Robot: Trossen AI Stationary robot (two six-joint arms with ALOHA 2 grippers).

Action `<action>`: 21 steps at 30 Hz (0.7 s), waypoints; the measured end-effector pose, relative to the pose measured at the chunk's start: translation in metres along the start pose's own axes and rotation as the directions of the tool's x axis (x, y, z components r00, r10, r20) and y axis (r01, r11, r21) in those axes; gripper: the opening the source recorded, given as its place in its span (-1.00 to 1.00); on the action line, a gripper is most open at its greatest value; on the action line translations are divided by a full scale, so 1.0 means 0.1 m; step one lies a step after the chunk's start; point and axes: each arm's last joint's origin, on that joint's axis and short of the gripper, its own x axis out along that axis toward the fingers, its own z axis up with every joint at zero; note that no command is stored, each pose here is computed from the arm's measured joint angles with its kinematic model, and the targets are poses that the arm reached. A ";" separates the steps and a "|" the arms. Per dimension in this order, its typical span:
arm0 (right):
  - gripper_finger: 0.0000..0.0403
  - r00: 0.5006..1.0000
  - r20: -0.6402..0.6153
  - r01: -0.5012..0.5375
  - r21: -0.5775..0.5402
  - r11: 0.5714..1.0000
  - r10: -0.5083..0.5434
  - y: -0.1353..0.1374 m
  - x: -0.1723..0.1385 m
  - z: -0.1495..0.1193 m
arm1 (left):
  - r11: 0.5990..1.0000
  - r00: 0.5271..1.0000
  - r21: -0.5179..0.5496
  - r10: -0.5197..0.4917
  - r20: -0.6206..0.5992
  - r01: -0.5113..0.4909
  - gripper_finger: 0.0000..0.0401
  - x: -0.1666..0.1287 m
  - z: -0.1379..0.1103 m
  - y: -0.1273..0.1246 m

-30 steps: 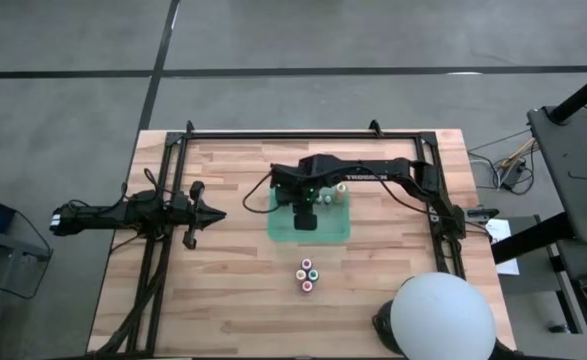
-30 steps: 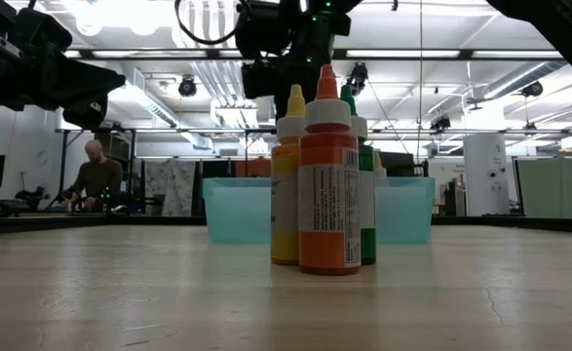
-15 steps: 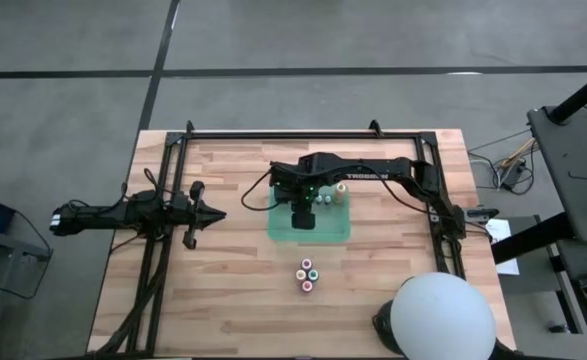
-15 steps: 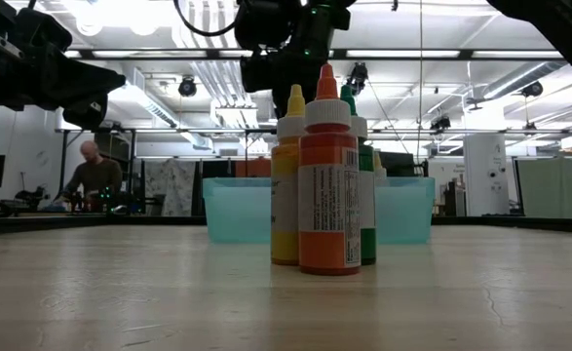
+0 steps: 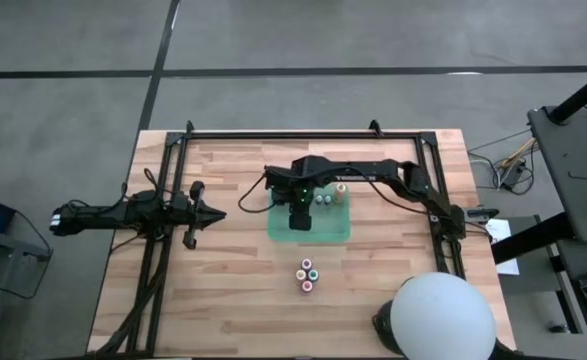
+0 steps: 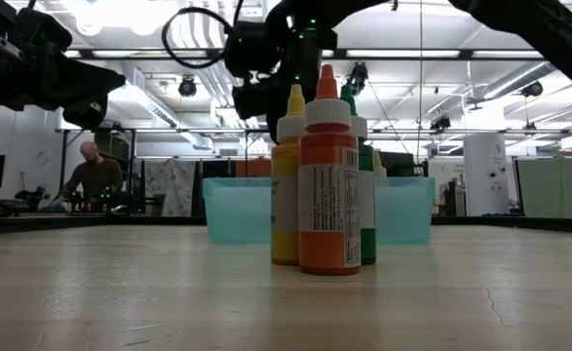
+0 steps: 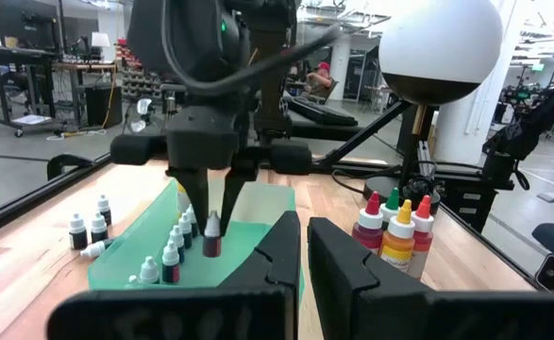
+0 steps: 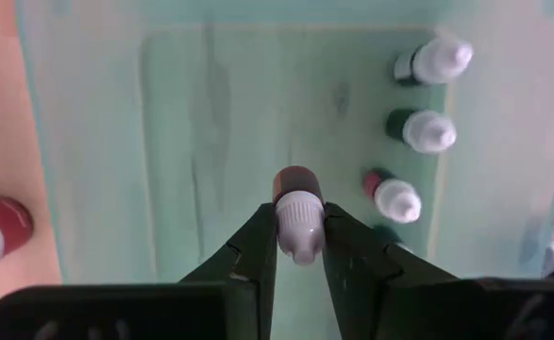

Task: Pick & Place food coloring
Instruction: Put the small orange food coloring bottle into the green container

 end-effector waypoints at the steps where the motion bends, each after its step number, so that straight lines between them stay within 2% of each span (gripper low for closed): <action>1: -0.67 1.000 -0.002 0.001 0.003 1.000 -0.001 -0.02 0.00 0.01 | 1.000 1.000 0.000 0.000 0.000 0.000 -1.00 0.00 0.00 0.00; 8: -0.67 0.999 -0.037 0.006 0.009 1.000 -0.006 -0.09 0.13 0.11 | 1.000 1.000 0.000 -0.001 0.000 0.001 -1.00 0.00 0.00 0.00; 21: -0.67 0.997 -0.081 -0.004 -0.063 0.998 -0.001 -0.15 0.31 0.16 | 1.000 1.000 0.000 -0.001 -0.001 0.001 -1.00 0.00 0.00 0.00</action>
